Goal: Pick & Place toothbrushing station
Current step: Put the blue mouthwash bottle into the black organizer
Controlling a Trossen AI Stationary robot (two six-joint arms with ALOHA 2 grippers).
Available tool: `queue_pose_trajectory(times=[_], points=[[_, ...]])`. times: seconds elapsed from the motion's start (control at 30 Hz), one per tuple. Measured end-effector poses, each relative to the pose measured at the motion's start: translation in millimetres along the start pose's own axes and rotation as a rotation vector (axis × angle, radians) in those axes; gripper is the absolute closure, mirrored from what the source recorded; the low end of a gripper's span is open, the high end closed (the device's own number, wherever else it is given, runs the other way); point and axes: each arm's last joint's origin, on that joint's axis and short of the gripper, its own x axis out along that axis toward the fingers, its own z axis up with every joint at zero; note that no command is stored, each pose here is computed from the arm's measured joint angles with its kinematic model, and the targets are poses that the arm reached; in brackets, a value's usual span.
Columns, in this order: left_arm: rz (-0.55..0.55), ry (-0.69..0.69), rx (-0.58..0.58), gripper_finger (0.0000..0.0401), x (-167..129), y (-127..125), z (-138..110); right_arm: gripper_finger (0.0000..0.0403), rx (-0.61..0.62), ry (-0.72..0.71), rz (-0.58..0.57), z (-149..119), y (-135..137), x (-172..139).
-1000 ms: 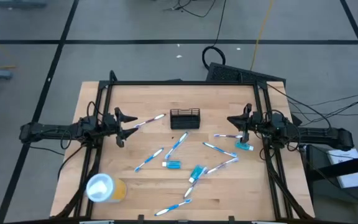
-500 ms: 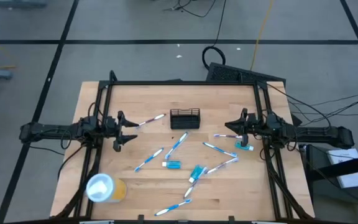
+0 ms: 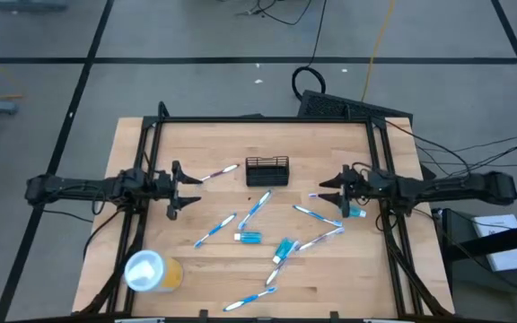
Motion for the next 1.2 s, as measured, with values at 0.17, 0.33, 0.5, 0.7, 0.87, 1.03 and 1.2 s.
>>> queue_pose_trajectory(times=[0.17,0.33,0.5,0.7,0.87,1.03,1.2], points=[[-0.009,0.027,-0.036,0.0148,2,0,-2,0.0188,-0.018,0.16,-0.004,-10,4,9],[-0.034,0.073,-0.047,0.0148,5,-1,-7,0.0192,-0.102,0.225,0.073,-9,21,22],[-0.033,0.109,-0.048,0.0148,7,-1,-10,0.0199,-0.155,0.335,0.05,-2,38,39],[-0.034,0.11,-0.055,0.0148,8,-1,-10,0.0199,-0.239,0.51,0.004,3,53,56],[-0.034,0.111,-0.073,0.0148,8,-1,-11,0.02,-0.249,0.59,-0.009,6,63,60],[-0.034,0.126,-0.074,0.0148,8,-1,-12,0.02,-0.265,0.68,-0.074,7,70,53],[-0.032,0.136,-0.075,0.0148,8,-1,-13,0.02,-0.324,0.771,-0.165,12,76,45]])
